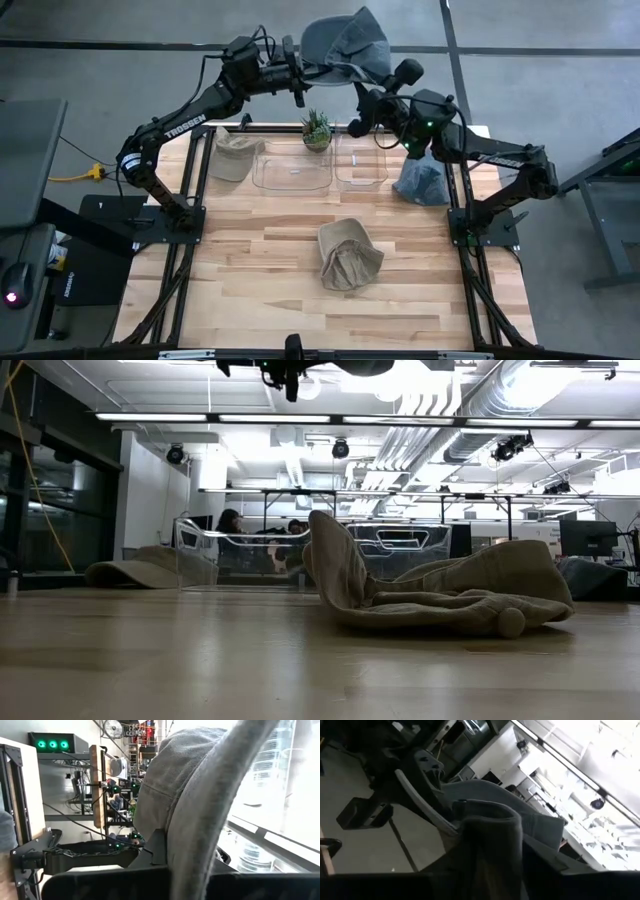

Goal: Pick & Place hat
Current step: Put the bottom gray cap into the left transparent bin

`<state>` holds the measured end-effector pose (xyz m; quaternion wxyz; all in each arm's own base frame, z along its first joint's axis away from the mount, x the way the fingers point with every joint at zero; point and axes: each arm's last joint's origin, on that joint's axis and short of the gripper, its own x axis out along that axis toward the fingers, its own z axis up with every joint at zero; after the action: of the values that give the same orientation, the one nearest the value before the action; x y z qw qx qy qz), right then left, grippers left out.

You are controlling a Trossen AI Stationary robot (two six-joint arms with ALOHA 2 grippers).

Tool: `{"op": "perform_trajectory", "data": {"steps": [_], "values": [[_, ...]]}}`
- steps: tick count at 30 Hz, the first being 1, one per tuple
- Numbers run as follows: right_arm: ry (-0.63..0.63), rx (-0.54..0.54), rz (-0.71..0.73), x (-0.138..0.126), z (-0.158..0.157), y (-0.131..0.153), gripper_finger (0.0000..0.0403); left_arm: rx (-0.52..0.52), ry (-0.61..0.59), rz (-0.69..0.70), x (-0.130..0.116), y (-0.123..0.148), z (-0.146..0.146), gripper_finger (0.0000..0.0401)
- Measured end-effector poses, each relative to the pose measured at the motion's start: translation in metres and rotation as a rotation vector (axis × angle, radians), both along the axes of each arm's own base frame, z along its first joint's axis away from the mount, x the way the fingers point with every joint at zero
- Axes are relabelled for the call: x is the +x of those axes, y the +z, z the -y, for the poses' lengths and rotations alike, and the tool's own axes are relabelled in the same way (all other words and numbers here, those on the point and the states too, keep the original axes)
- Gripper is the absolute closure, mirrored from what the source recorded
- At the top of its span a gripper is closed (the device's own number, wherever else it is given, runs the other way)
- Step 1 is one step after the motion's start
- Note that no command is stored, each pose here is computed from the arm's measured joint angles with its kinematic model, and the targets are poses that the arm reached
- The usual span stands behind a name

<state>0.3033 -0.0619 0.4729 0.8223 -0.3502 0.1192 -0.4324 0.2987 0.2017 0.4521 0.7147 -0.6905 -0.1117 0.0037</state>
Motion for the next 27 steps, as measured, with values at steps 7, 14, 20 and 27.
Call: {"op": "perform_trajectory", "data": {"steps": [7,14,20,27], "values": [[0.025,0.047,0.055,0.0,-0.011,0.001,0.0207,0.001,-0.001,0.0,0.0,0.0,0.0,0.0401],[0.023,0.075,0.096,-0.006,-0.019,0.005,0.0192,-0.004,0.023,0.003,0.001,0.0,0.0,0.0401],[0.087,0.16,0.111,-0.013,-0.025,0.003,0.0191,-0.027,0.106,-0.007,0.0,-0.003,-0.004,0.0401],[0.111,0.206,0.141,-0.025,-0.036,0.007,0.0191,-0.024,0.127,-0.031,-0.011,-0.005,-0.02,0.0401]]}}
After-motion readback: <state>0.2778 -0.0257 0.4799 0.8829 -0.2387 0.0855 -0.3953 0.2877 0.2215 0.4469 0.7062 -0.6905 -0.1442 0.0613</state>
